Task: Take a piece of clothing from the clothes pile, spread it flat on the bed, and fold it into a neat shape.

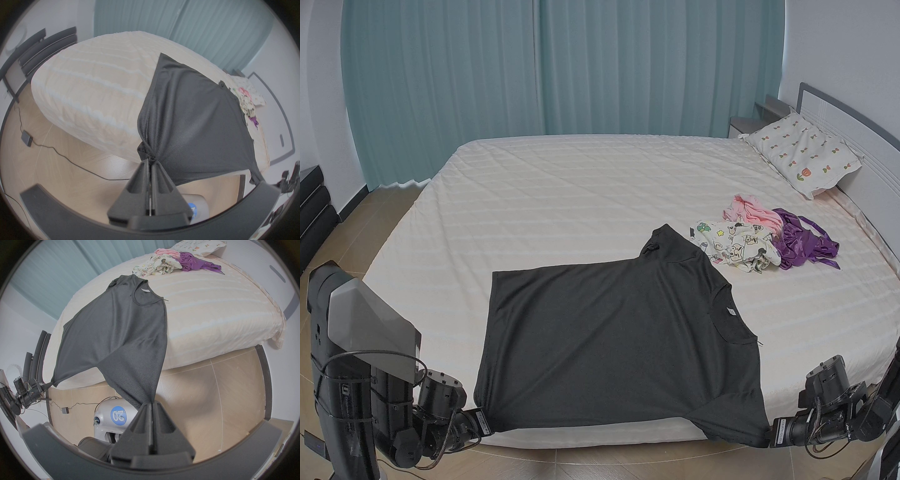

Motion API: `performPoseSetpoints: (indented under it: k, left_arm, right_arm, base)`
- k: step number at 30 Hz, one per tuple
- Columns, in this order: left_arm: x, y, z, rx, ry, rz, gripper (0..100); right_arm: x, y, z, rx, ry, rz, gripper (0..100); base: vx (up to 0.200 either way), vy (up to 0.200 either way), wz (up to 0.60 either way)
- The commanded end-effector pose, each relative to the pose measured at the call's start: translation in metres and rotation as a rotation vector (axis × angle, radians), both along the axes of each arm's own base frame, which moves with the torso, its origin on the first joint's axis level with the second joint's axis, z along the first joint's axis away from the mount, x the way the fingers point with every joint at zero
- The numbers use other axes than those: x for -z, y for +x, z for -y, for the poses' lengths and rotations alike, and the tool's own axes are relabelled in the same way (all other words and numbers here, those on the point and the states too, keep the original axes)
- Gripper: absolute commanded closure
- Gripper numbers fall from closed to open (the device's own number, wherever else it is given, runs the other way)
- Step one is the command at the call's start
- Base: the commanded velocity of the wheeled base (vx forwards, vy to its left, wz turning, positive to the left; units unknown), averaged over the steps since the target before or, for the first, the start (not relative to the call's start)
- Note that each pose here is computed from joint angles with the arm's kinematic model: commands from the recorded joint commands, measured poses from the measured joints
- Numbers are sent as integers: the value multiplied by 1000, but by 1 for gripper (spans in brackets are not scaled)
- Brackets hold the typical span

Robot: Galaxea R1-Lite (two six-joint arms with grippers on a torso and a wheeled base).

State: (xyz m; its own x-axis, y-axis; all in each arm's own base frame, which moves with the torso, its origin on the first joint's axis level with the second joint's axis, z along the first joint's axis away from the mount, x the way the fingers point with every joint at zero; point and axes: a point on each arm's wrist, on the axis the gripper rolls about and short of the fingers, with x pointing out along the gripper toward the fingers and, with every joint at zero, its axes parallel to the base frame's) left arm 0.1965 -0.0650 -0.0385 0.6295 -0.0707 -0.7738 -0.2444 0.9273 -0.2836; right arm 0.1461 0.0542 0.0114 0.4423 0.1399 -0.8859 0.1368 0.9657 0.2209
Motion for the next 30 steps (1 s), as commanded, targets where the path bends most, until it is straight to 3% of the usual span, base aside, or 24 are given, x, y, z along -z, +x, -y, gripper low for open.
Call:
performPoseSetpoints:
  k: [1,9,20,30]
  left_arm:
    - [-9,-4,2,38,12,18,100]
    - [-15,-3,3,60,18,52,100]
    - [-45,27,0,1,-42,250,100]
    - [-54,55,-1,-30,-24,174,100]
  right_arm:
    - [-3,-5,3,4,5,9,100]
    - [-4,-6,4,4,3,4,100]
    - [-40,30,-3,34,90,253,100]
    - [-59,60,-11,43,119,342,100]
  base:
    - [0,0,0]
    - [0,0,0]
    - [0,0,0]
    - [0,0,0]
